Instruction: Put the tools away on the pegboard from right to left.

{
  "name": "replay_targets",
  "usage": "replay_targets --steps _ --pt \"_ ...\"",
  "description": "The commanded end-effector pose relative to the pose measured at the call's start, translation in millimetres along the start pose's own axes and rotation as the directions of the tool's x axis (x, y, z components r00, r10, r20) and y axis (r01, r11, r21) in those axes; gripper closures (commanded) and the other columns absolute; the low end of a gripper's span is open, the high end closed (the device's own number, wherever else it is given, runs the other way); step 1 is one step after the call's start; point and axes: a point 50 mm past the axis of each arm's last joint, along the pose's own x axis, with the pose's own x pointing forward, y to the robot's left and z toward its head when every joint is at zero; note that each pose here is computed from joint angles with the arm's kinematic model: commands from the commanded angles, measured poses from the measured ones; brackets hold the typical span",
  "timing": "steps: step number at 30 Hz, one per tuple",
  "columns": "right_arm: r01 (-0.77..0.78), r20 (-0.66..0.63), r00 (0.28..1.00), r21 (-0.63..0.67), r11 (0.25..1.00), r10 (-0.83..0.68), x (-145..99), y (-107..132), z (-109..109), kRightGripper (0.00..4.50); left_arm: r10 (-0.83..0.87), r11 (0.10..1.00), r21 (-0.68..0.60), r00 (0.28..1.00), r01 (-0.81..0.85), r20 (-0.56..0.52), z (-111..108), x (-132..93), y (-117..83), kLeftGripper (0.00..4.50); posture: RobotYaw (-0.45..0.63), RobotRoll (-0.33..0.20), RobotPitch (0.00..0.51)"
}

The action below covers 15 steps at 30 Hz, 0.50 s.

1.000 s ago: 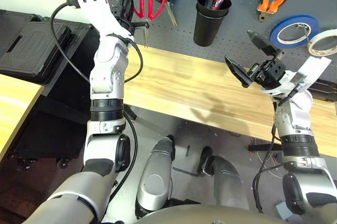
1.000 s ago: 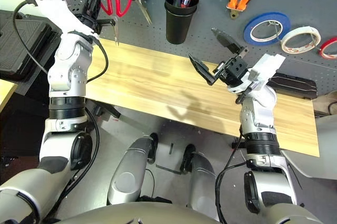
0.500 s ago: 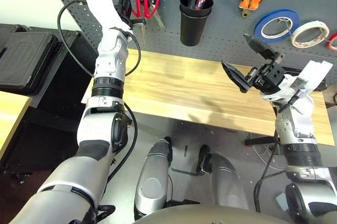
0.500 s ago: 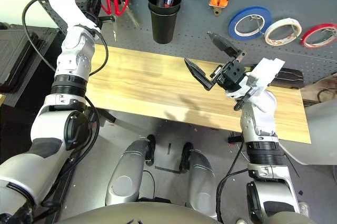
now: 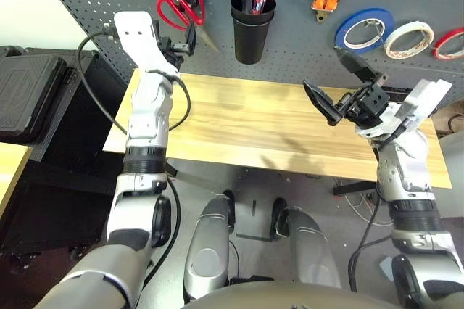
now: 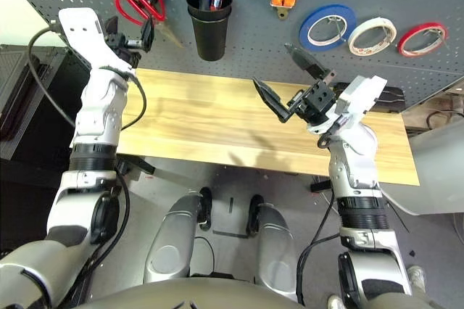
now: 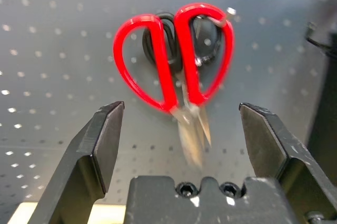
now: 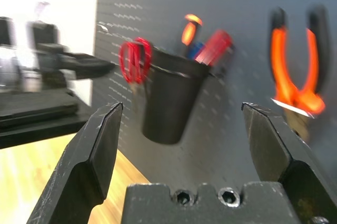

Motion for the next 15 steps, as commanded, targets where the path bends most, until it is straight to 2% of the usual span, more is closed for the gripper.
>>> replay_targets --steps 1,6,11,15 --pt "0.105 -0.067 0.992 0.014 0.994 -0.104 -11 -4 -8 0.0 -0.026 0.999 0.028 0.999 0.027 -0.028 -3 -17 1 0.04 0.2 0.0 0.236" --pt "0.358 -0.158 0.92 -0.04 0.933 -0.359 -32 -20 -19 0.0 0.036 0.996 0.085 0.998 -0.031 -0.057 -14 -38 17 0.04 0.19 0.0 0.238" --pt "0.609 -0.227 0.746 -0.149 0.779 -0.626 -64 -37 -31 0.0 0.104 0.984 0.15 0.992 -0.093 -0.068 -29 -50 31 0.04 0.18 0.0 0.237" --pt "0.719 -0.24 0.608 -0.237 0.654 -0.756 -88 -49 -36 0.0 0.132 0.979 0.167 0.989 -0.118 -0.071 -38 -54 38 0.04 0.16 0.0 0.24"
